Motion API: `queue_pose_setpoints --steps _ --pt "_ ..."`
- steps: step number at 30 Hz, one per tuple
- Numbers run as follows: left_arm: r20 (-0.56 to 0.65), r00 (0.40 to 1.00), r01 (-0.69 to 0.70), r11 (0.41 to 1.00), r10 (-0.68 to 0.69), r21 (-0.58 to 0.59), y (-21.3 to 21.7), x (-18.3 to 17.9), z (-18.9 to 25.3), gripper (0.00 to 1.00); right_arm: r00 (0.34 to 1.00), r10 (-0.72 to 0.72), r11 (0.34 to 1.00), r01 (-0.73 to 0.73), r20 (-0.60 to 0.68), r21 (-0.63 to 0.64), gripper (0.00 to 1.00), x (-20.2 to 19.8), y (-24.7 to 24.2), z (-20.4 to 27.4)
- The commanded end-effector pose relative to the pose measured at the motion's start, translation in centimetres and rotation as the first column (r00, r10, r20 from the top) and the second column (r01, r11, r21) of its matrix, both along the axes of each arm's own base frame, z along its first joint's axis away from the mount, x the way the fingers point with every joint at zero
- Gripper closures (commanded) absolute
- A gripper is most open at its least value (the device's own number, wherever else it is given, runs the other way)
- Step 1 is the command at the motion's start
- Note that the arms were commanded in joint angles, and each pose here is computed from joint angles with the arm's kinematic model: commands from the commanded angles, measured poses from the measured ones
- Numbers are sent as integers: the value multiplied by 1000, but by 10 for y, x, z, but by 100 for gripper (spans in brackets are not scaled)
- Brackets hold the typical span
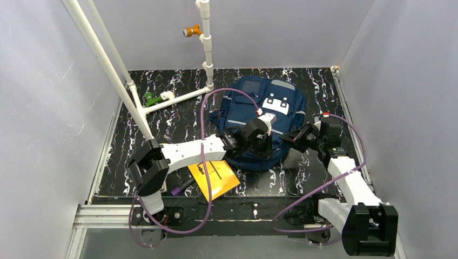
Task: Pack the student bag
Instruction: Unzip the student bag at the center of the board.
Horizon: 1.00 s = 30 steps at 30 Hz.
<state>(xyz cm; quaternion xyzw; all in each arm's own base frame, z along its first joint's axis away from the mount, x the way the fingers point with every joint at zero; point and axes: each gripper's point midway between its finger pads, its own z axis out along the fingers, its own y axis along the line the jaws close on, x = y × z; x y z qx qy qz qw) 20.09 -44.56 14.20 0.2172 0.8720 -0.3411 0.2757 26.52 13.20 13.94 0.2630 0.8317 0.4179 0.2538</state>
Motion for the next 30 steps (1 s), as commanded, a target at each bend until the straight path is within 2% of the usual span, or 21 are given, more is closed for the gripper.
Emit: queue_pose_setpoints --steps 1,9,12,16,21,25,28,30 --pt "55 992 -117 990 113 75 38 10 7 100 999 -40 993 36 36 110 99 2 2 13" --pt "130 937 -347 911 326 224 149 59 -15 100 999 -44 996 43 11 81 99 -1 -53 7" --pt "157 928 -368 899 339 237 172 75 -14 100 1000 -6 999 5 18 36 99 -1 -55 7" --pt "207 895 -442 851 396 283 195 103 -12 100 999 20 1000 -19 30 -23 99 4 -59 9" --pt "203 863 -502 825 462 259 202 143 -12 100 999 54 989 -54 0 -135 99 5 -68 6" --pt "279 846 -517 828 455 217 194 178 -3 100 998 59 990 -57 9 -130 99 8 -67 8" --pt "308 870 -451 873 384 185 170 200 7 100 997 80 991 -78 17 -110 99 9 -62 9" --pt "327 876 -409 905 354 117 149 212 23 100 994 109 988 -106 18 -114 99 9 -58 10"
